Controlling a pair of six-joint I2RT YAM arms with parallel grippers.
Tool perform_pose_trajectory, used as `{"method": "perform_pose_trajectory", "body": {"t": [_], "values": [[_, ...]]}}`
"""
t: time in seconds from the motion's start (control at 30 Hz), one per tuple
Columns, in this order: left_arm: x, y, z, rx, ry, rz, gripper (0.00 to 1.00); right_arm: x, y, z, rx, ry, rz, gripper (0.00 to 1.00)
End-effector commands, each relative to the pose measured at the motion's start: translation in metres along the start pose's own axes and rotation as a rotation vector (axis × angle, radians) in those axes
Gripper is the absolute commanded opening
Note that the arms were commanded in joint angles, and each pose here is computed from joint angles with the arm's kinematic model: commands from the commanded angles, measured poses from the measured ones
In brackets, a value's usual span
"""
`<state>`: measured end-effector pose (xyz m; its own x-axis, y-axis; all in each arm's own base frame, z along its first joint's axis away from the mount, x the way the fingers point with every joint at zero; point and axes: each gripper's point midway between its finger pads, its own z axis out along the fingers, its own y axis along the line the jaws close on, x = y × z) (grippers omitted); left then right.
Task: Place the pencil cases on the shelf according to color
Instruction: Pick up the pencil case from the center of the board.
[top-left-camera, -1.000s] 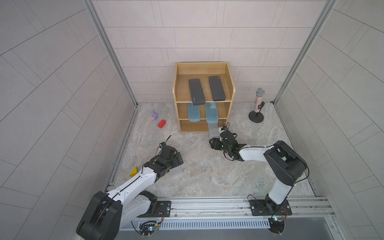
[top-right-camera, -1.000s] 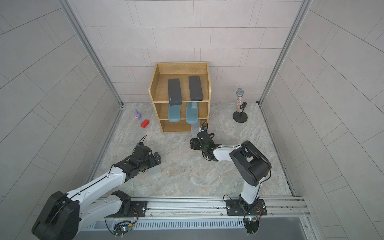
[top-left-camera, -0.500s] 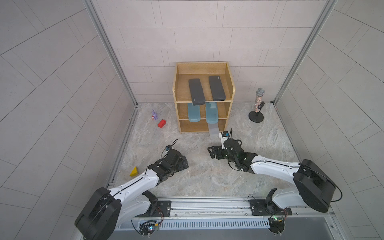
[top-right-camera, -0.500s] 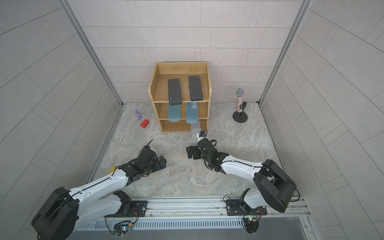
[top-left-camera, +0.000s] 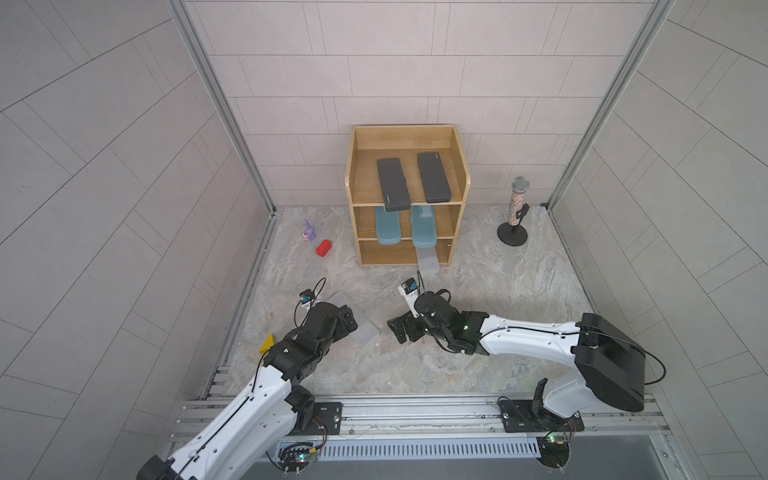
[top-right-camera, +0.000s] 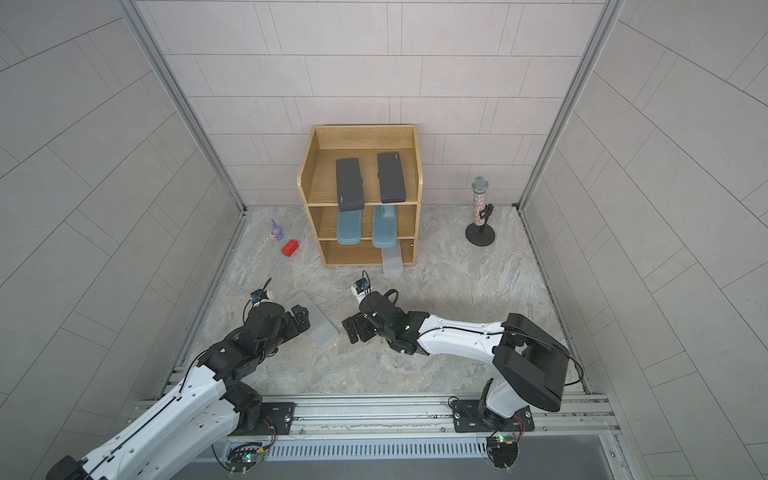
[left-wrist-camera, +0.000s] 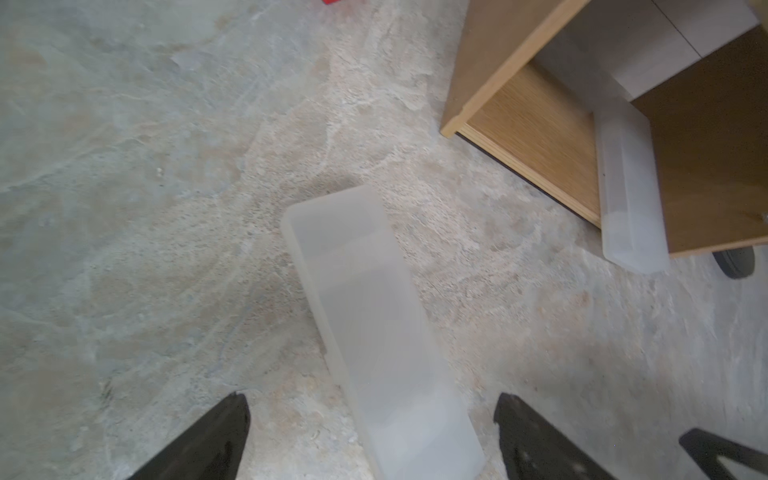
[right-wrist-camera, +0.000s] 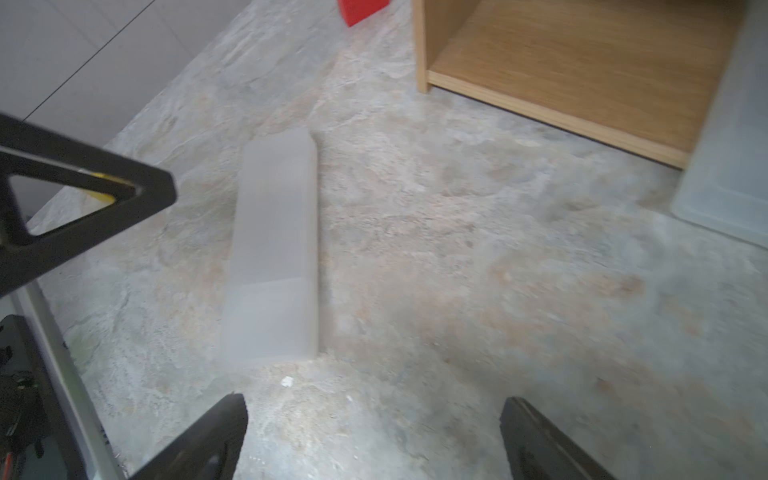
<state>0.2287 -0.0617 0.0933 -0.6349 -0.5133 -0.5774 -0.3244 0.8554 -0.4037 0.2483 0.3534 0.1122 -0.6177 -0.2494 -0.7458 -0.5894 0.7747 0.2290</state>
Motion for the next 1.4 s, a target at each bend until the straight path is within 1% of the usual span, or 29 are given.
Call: {"method": "perform_pose_trajectory", "body": {"t": [0.0, 0.13, 0.27, 0.5, 0.73, 0.87, 1.07, 1.1, 1.17, 1.37], "values": [[0.003, 0.009, 0.001, -0.006, 0.053, -0.03, 1.0, 0.011, 0.014, 0.017, 0.012, 0.054, -0.069, 1.0], [-0.008, 0.022, -0.002, -0.04, 0.038, -0.056, 1.0, 0.018, 0.045, 0.035, -0.023, 0.083, -0.114, 1.0], [-0.016, 0.03, -0.004, -0.045, 0.027, -0.097, 1.0, 0.025, 0.058, 0.05, -0.014, 0.114, -0.142, 1.0], [-0.015, 0.039, -0.008, -0.049, -0.005, -0.137, 1.0, 0.031, 0.059, 0.074, 0.055, 0.156, -0.162, 1.0], [-0.016, 0.045, -0.013, -0.062, -0.028, -0.143, 1.0, 0.048, 0.056, 0.096, 0.095, 0.195, -0.148, 1.0], [-0.017, 0.045, -0.015, -0.055, -0.036, -0.152, 1.0, 0.056, 0.059, 0.103, 0.097, 0.207, -0.151, 1.0], [-0.014, 0.045, -0.014, -0.054, -0.028, -0.155, 1.0, 0.069, 0.049, 0.105, 0.129, 0.201, -0.135, 1.0], [-0.014, 0.046, -0.014, -0.055, -0.028, -0.157, 1.0, 0.071, 0.047, 0.104, 0.132, 0.197, -0.129, 0.99], [-0.014, 0.046, -0.014, -0.054, -0.032, -0.158, 1.0, 0.075, 0.041, 0.102, 0.143, 0.189, -0.11, 0.94], [-0.01, 0.044, -0.01, -0.036, -0.019, -0.175, 1.0, 0.081, 0.028, 0.085, 0.145, 0.134, -0.055, 0.7]]}}
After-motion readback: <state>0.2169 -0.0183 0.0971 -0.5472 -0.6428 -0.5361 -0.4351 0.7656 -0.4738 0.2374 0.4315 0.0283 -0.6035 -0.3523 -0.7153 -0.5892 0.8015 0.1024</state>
